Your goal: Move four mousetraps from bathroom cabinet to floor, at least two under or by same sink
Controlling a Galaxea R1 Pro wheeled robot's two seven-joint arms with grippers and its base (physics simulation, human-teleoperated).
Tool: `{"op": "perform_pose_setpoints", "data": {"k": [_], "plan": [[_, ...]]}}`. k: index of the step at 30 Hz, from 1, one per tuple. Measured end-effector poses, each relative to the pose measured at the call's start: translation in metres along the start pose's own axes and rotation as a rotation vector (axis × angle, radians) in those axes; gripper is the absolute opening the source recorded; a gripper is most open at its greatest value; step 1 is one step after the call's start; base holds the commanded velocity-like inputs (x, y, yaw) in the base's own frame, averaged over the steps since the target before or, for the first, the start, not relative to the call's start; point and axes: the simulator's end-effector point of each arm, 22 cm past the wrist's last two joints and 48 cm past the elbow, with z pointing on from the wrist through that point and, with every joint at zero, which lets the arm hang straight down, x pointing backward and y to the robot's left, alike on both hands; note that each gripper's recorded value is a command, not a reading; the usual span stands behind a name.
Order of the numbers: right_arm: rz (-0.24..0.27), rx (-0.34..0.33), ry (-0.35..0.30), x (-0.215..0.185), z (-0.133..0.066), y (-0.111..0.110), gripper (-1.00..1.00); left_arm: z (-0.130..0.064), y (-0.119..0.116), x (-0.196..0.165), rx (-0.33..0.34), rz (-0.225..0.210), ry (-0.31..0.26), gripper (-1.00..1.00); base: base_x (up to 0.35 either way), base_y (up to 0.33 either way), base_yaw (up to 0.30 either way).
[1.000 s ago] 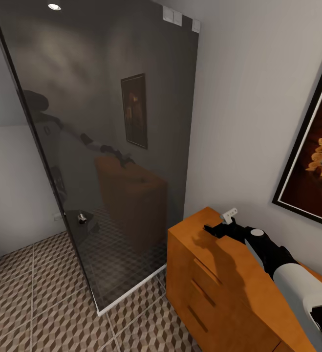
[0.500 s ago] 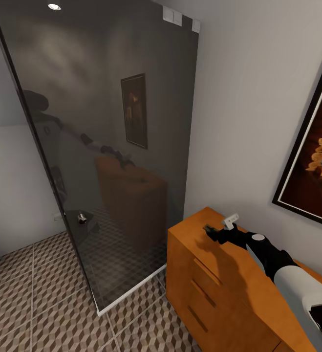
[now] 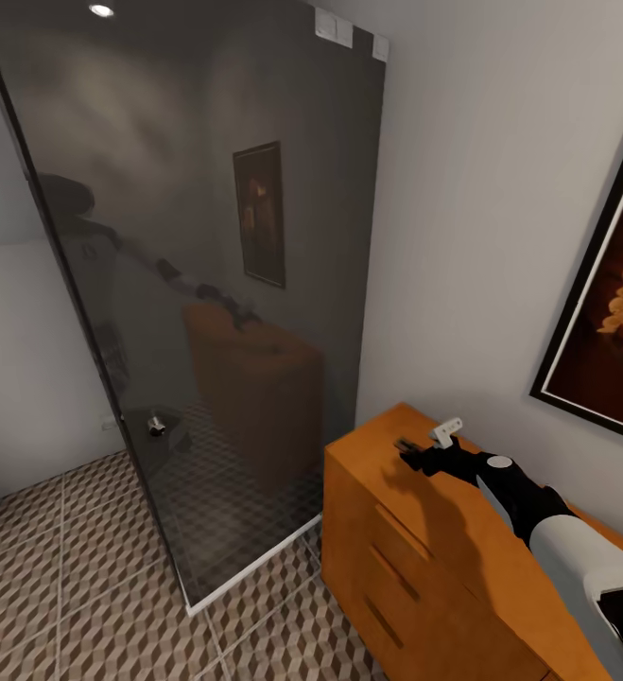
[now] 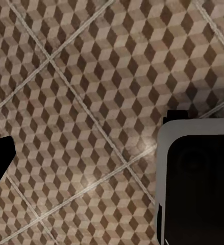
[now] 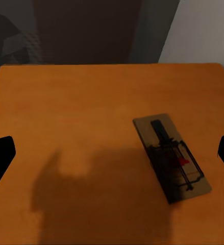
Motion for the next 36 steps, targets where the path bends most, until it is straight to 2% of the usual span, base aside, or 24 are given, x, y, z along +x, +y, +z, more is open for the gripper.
{"op": "perform_pose_setpoints", "data": {"k": [9,36], "plan": [[0.000,-0.001,0.000,0.000,0.000,0.000,1.00,0.000,0.000,0.000,0.000,0.000,0.000,1.00,0.171,0.000,0.000],[0.018,-0.002,0.036,0.019,0.000,0.000,1.00,0.000,0.000,0.000,0.000,0.000,0.001,1.00,0.006,0.000,0.000]]}}
